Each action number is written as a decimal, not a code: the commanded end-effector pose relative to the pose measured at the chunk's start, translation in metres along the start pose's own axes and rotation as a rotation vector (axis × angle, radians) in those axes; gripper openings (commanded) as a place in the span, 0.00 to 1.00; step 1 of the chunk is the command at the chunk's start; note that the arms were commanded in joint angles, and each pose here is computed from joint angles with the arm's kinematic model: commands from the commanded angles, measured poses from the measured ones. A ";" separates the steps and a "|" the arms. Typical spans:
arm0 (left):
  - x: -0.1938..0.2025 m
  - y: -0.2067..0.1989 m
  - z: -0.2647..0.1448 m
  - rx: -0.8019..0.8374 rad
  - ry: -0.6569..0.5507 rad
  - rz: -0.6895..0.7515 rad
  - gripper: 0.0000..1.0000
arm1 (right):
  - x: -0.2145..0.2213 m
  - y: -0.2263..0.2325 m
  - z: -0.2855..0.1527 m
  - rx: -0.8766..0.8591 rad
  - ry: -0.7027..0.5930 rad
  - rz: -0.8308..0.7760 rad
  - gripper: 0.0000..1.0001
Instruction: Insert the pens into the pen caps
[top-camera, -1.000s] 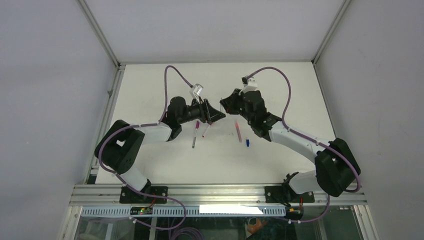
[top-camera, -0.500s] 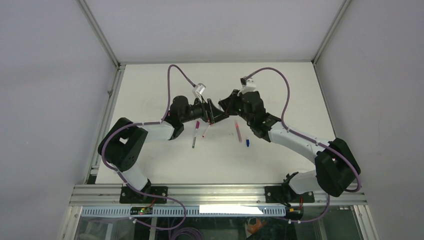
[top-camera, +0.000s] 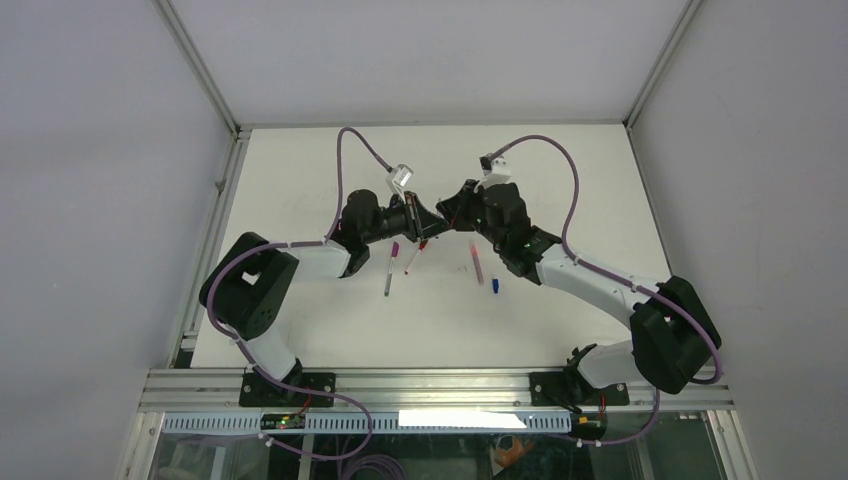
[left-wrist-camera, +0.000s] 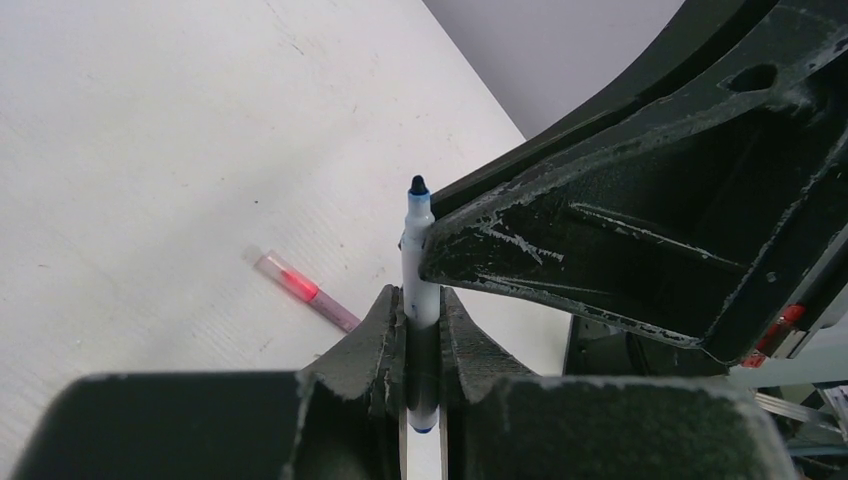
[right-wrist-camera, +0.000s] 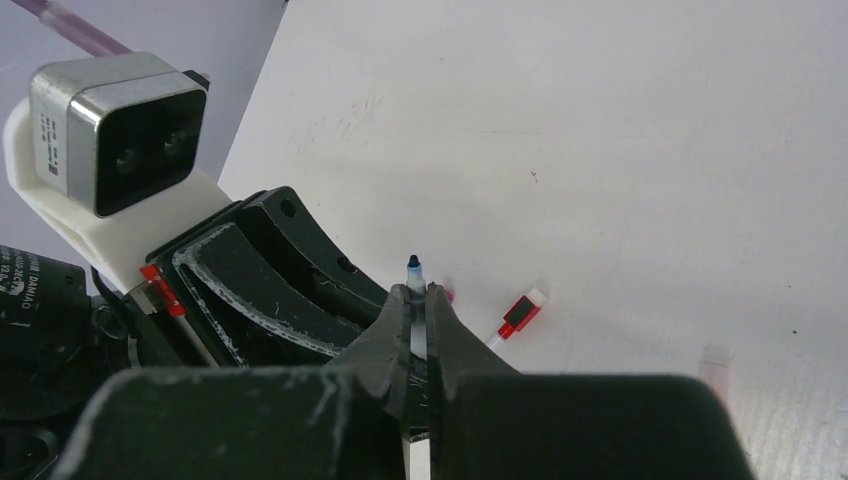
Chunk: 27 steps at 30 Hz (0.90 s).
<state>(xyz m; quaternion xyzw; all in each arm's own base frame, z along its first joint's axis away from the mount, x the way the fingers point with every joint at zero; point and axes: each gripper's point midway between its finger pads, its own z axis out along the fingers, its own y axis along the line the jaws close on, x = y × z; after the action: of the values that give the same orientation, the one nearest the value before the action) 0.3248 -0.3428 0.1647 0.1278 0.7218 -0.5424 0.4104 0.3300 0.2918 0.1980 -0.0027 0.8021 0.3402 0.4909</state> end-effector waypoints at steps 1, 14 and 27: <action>-0.007 -0.016 0.003 0.063 -0.010 0.063 0.00 | -0.020 0.013 -0.006 -0.034 -0.075 0.010 0.00; 0.045 0.038 -0.062 -0.314 0.289 0.207 0.00 | 0.020 -0.082 -0.077 0.379 0.204 -0.141 0.65; 0.052 0.036 -0.089 -0.389 0.354 0.282 0.00 | 0.118 -0.154 -0.110 0.675 0.563 -0.114 0.49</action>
<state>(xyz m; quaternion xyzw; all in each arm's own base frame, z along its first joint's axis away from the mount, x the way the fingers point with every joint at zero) 0.2790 -0.2684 0.1052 0.2215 0.8501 -0.3176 0.3571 0.2350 0.1602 0.0589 0.0061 0.9669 0.0443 0.2512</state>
